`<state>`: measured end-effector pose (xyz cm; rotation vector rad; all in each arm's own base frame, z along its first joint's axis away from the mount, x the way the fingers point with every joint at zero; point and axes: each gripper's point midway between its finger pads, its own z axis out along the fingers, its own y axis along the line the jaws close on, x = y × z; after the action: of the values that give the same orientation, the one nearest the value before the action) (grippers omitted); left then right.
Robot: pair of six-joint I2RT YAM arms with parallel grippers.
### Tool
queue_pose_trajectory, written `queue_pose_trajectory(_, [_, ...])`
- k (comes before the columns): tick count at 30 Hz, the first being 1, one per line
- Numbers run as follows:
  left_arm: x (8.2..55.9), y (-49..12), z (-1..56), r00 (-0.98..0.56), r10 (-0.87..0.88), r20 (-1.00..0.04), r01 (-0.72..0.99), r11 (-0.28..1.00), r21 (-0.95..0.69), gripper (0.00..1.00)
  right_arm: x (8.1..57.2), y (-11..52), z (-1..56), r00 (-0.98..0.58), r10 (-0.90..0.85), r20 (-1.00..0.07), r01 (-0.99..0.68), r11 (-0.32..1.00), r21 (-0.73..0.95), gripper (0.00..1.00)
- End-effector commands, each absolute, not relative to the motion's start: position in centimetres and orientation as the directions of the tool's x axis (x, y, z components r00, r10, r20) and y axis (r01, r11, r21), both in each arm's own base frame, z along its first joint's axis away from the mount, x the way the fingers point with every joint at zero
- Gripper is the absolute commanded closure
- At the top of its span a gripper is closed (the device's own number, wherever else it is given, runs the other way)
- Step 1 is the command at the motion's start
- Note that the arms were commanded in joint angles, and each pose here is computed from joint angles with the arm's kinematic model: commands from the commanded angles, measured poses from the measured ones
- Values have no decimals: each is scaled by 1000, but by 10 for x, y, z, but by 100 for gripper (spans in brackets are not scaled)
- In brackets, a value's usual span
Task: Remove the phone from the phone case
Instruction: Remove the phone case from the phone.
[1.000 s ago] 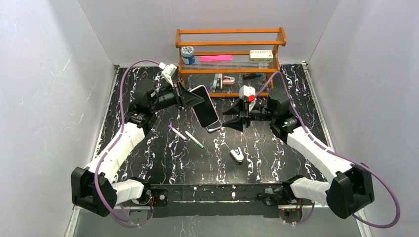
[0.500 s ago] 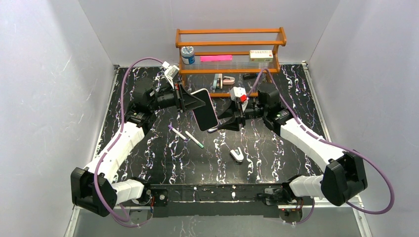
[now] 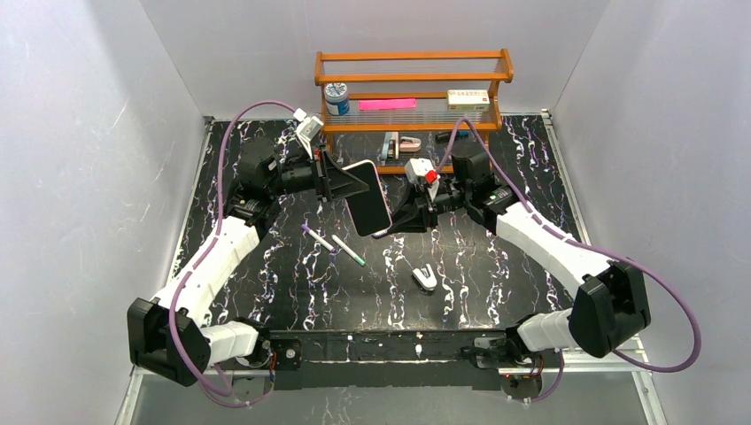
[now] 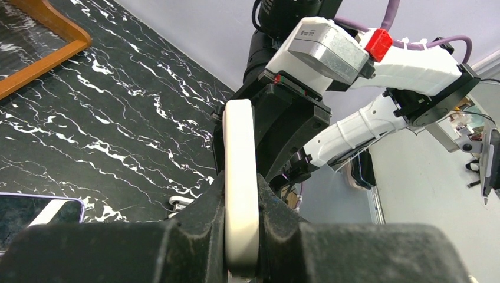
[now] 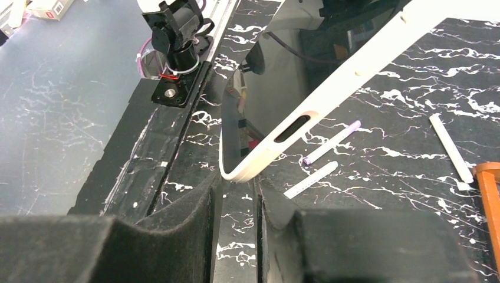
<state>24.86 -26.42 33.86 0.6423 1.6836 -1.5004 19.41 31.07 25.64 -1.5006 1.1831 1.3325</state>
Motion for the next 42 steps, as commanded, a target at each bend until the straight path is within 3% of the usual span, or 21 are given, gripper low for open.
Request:
queue_pose_trajectory(1, [232,-268,371,-501,-114,-858,855,88,-511,100,194,315,272,75,-104,-992,-955,-292,-41,69])
queue_pose_trajectory(9, [233,-266,365,-484,-93,-870,862,116,-493,100,192,318,279,66,-91,-994,-944,-329,-33,60])
queue_pose_trajectory(16, [233,-265,364,-473,-82,-877,868,126,-480,100,190,318,280,47,-95,-994,-942,-337,-12,60])
queue_pose_trajectory(25, [229,-266,363,-487,-82,-869,862,116,-494,100,191,318,274,39,-110,-993,-941,-338,1,72])
queue_pose_trajectory(35, [215,-273,371,-542,-57,-838,840,2,-543,100,196,330,255,199,-157,-967,-931,-338,-136,98])
queue_pose_trajectory(42, [202,-274,373,-550,-18,-835,834,-54,-548,100,212,344,250,371,-200,-907,-902,-309,-301,99])
